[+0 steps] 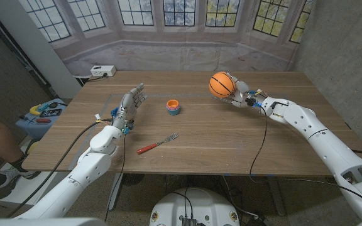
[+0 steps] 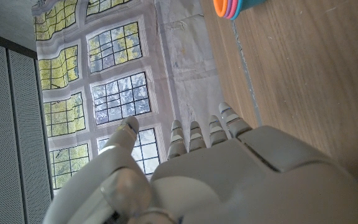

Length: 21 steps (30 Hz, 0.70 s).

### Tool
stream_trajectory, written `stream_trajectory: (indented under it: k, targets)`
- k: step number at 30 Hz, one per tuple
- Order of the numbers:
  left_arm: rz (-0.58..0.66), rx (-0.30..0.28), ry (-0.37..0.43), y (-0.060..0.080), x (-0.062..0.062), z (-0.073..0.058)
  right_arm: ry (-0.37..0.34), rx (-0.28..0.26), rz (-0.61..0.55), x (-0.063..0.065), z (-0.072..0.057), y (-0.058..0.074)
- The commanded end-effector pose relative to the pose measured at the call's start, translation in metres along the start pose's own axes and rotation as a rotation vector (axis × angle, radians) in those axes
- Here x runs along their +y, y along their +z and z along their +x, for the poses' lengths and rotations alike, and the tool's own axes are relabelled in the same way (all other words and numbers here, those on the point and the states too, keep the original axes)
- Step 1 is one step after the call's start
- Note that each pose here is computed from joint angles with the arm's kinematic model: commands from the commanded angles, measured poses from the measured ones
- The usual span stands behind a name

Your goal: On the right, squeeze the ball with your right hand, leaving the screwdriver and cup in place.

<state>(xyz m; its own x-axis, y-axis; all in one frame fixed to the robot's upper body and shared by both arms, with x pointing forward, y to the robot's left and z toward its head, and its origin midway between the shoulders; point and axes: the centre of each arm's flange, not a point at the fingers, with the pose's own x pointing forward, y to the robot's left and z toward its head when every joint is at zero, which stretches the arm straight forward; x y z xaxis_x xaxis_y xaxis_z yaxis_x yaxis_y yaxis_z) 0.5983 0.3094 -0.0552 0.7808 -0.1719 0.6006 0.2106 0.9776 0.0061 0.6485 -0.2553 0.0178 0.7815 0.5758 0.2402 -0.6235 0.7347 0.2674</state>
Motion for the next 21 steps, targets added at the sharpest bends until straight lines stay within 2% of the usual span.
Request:
stream_trajectory:
  k: [1, 21]
  targets:
    - [0.0, 0.006, 0.001, -0.0007, -0.0022, -0.0012, 0.024, 0.005, 0.033, -0.0011, 0.0011, -0.0027]
    - [-0.006, 0.01, -0.007, 0.0005, -0.0059, 0.0061, 0.07, 0.019, 0.066, -0.0063, 0.004, -0.0001]
